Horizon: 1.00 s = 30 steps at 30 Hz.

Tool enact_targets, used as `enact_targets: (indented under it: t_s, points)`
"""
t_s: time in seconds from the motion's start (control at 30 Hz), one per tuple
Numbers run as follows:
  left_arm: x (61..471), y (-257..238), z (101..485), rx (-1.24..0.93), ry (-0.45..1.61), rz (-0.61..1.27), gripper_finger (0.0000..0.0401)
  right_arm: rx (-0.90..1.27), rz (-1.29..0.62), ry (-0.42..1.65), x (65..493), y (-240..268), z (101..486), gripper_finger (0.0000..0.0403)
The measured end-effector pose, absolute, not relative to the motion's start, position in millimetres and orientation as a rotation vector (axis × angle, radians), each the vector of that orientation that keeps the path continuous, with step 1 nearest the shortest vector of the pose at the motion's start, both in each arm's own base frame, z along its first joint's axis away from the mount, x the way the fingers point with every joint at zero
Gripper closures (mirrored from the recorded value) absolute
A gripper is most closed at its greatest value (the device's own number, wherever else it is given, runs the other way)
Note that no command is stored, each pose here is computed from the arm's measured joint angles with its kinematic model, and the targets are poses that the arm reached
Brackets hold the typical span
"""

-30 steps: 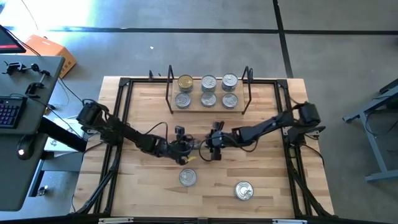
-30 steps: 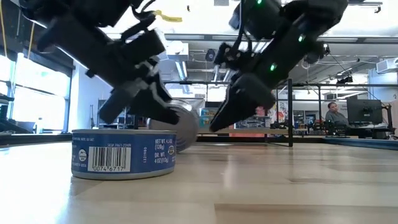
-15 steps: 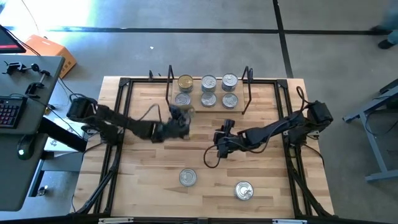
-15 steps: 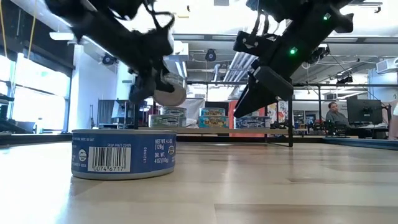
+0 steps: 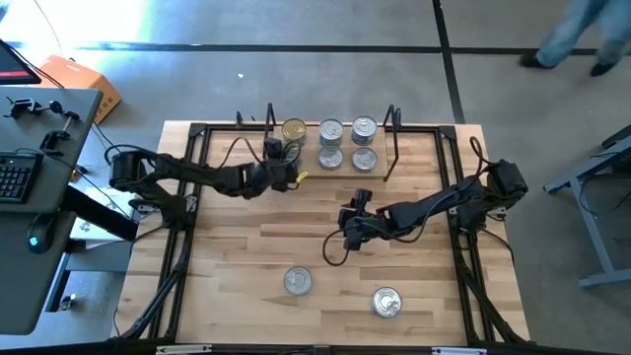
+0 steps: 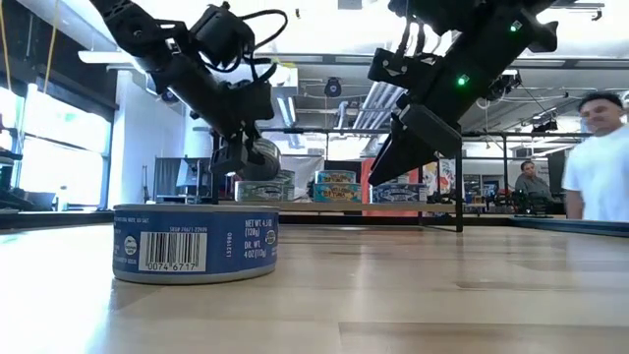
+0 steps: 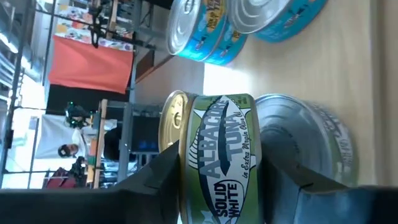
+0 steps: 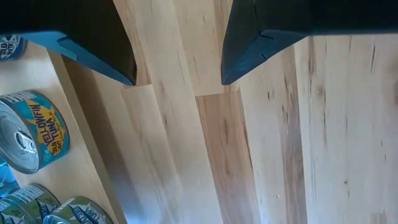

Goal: Stack canned seafood by type on shelf
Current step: Stack the green tuna can on top of the green tuna can on the shelf

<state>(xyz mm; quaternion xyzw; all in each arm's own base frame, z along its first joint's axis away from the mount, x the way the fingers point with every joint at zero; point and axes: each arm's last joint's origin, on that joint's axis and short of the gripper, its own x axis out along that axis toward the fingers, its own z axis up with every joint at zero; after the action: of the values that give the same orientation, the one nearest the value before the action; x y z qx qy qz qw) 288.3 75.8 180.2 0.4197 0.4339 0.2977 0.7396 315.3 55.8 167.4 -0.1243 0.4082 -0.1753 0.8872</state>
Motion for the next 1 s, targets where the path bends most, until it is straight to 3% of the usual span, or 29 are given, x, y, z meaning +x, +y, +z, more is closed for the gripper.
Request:
enact_targets:
  t_s: [0.5,1.0]
  points:
    - [288.8,73.4,176.7,0.806,0.902,0.589,0.0131,-0.257,-0.364,0.846,315.6,55.9,167.4,0.0176]
    - [295.2,75.2,204.1,0.567,0.913,0.557,0.0096,-0.253,-0.359,0.834,316.7,56.1,168.2,0.0176]
